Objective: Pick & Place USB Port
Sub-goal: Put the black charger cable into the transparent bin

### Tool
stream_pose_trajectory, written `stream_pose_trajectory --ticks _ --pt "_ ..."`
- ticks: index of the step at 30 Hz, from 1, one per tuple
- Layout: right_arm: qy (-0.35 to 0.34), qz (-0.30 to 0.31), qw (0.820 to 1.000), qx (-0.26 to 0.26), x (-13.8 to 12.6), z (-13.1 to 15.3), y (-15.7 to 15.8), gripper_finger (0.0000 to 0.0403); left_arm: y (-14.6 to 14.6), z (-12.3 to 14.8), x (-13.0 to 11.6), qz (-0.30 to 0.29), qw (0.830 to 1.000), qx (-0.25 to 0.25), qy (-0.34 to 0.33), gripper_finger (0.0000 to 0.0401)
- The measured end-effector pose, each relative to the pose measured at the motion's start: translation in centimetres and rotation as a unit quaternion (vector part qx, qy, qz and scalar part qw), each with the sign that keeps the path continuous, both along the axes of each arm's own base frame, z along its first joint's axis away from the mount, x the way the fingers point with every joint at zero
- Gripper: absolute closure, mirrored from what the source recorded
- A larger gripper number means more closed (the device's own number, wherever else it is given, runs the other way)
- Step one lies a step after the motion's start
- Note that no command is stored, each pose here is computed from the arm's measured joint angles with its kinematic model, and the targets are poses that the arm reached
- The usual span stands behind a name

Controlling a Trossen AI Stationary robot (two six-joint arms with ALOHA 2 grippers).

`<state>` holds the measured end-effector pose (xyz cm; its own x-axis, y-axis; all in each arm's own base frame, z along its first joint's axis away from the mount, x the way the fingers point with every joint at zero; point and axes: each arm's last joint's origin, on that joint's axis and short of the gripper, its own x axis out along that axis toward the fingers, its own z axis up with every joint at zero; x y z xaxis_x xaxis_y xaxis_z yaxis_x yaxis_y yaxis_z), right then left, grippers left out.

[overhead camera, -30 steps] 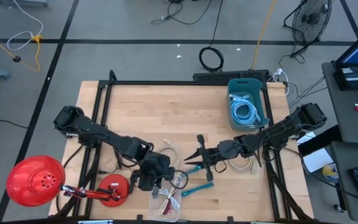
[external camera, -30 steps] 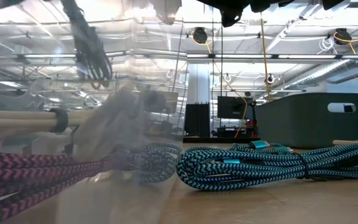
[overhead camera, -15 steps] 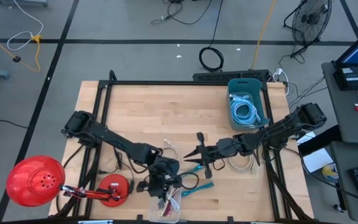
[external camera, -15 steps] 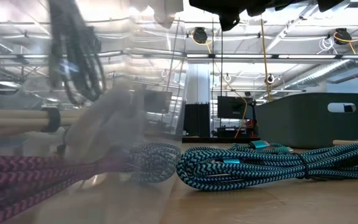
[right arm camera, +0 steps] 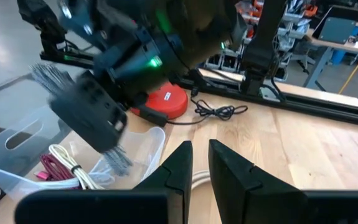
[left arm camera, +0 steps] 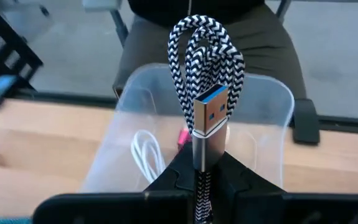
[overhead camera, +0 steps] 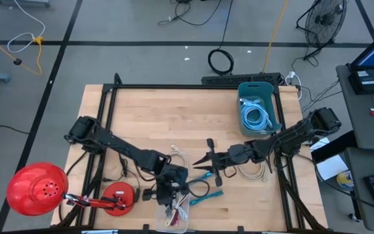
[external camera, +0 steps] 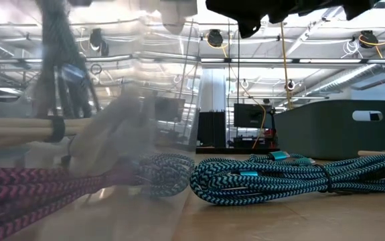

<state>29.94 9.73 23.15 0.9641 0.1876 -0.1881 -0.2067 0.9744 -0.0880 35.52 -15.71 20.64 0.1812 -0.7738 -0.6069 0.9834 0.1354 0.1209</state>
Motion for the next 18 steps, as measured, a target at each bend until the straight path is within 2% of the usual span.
stream_pose_trajectory --ticks 12,18 --pt "-0.013 0.000 1.000 0.004 -0.1 -0.1 0.0 0.0360 0.2 -0.6 -0.9 -0.006 0.999 0.022 0.048 0.0387" --pt "-0.013 0.001 1.000 0.004 -0.1 -0.1 0.0 0.0360 -0.4 -0.6 -1.2 -0.018 0.999 0.026 0.045 0.0386"
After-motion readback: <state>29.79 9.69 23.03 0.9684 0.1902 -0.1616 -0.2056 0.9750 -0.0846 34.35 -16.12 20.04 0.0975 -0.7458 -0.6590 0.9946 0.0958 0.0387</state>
